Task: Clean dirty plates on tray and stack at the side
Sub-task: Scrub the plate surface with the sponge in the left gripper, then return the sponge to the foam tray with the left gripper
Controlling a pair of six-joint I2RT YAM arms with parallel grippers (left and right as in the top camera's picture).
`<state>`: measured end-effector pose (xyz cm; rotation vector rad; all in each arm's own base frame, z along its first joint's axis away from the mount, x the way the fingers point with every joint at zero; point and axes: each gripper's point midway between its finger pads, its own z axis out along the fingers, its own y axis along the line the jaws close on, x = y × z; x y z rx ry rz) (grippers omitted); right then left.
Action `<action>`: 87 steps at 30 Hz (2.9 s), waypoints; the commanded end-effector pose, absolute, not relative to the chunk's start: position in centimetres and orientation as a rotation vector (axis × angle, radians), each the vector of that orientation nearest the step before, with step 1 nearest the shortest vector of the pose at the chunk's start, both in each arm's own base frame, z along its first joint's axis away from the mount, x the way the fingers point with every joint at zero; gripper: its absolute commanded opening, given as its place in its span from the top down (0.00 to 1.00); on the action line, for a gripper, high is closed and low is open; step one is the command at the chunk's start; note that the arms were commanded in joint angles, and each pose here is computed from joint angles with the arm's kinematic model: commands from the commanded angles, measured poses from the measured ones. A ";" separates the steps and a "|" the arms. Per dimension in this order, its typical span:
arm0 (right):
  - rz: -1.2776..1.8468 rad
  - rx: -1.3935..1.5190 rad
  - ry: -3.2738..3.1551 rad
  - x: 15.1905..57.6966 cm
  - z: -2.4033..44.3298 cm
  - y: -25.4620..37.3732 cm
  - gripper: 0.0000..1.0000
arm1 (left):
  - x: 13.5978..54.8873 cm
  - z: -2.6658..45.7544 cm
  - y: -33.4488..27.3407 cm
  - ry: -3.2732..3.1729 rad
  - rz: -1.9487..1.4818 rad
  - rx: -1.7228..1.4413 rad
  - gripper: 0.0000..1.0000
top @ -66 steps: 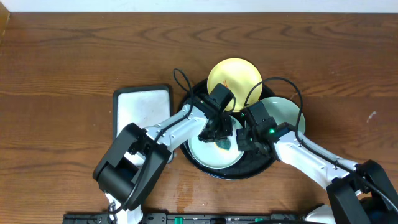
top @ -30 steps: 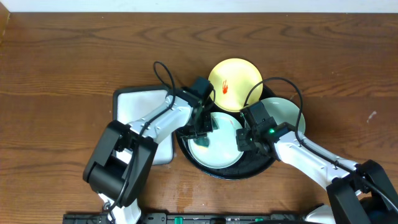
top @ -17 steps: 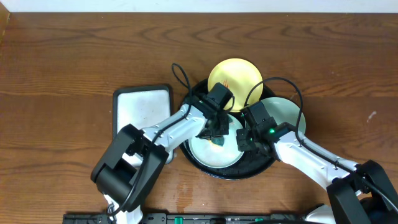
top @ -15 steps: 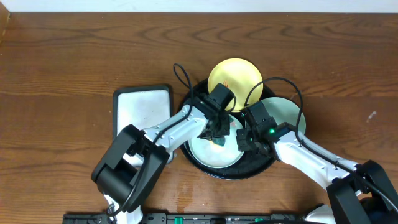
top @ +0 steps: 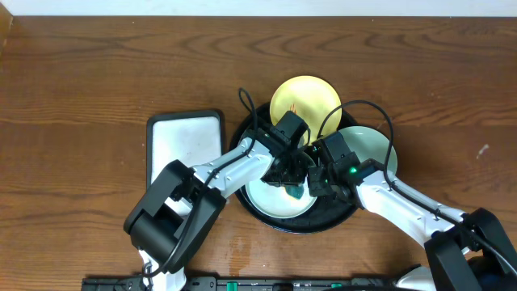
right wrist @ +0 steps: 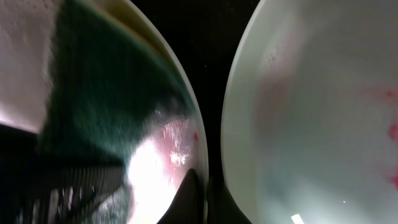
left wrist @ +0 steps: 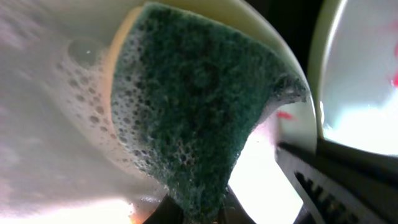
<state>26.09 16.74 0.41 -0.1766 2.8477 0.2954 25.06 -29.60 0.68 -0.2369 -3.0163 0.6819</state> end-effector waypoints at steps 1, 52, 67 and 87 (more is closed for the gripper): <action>0.259 -0.206 2.881 25.3 -0.5 16.1 0.99 | 20.5 -0.7 -30.3 -2.820 0.691 -0.304 0.93; 0.285 -0.208 2.866 25.4 0.1 16.4 0.99 | 25.4 5.3 -20.9 -3.054 0.435 0.268 0.93; 0.356 -0.344 2.792 26.0 6.4 17.6 0.99 | 26.3 11.8 -0.1 -3.258 -0.025 0.843 0.92; 0.427 -0.333 2.694 29.3 11.3 19.8 0.99 | 26.1 14.9 -2.2 -3.332 0.307 0.794 0.26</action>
